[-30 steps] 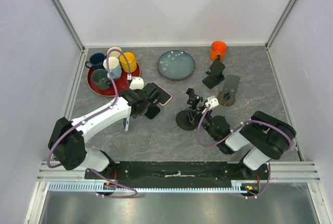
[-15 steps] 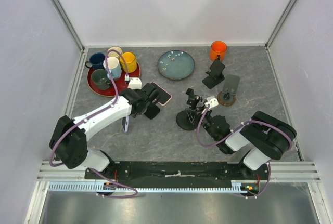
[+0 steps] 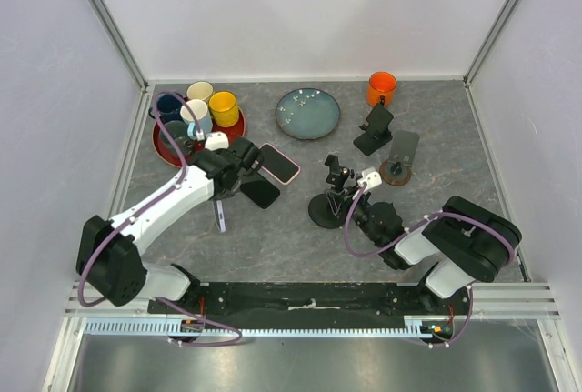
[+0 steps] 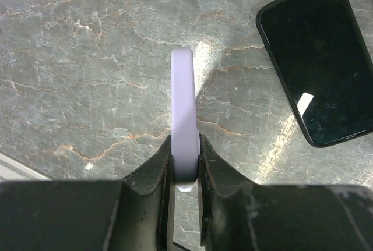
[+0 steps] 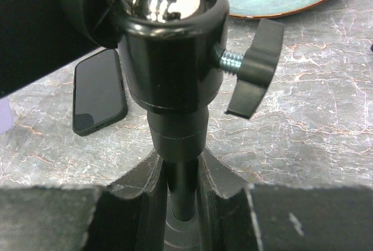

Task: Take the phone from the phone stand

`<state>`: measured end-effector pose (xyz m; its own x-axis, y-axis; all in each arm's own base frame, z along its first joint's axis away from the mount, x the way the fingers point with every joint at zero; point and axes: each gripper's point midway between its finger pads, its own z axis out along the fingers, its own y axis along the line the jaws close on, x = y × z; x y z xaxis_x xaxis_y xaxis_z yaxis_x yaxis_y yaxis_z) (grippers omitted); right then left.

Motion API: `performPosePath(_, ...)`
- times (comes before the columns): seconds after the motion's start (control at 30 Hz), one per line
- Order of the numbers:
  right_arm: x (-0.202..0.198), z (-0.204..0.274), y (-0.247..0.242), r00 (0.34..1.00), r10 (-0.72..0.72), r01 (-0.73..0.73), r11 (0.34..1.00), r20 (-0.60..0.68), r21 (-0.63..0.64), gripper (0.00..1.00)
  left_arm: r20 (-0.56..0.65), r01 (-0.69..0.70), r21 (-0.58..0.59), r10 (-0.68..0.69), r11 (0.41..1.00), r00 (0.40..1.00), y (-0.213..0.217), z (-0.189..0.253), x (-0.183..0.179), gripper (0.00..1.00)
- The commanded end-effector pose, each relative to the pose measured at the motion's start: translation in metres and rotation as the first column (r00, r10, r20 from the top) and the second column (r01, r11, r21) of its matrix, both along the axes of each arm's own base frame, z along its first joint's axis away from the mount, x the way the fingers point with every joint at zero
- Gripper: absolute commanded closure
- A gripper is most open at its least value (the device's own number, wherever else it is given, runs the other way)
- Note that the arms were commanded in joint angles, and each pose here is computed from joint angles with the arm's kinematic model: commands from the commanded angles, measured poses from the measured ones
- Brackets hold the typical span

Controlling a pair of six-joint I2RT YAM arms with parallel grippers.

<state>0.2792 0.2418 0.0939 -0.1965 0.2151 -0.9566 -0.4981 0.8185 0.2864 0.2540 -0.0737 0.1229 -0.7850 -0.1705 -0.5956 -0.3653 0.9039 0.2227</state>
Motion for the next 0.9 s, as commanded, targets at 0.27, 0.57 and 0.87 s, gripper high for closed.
performPosePath(0.27, 0.001, 0.008, -0.001, 1.000, -0.003, 0.003, 1.000, 0.014, 0.017, 1.00, -0.016, -0.077, -0.054, 0.076, 0.996, 0.997, 0.008, -0.004, -0.007, 0.92)
performPosePath(0.57, 0.000, 0.008, -0.003, 1.000, -0.005, 0.004, 1.000, 0.014, 0.011, 1.00, -0.039, -0.078, -0.014, 0.077, 0.997, 0.996, 0.001, -0.026, 0.011, 0.77)
performPosePath(0.87, 0.000, 0.006, -0.001, 1.000, 0.003, -0.003, 1.000, 0.010, 0.007, 1.00, -0.053, -0.050, -0.011, 0.049, 0.999, 0.997, -0.014, -0.053, 0.033, 0.74)
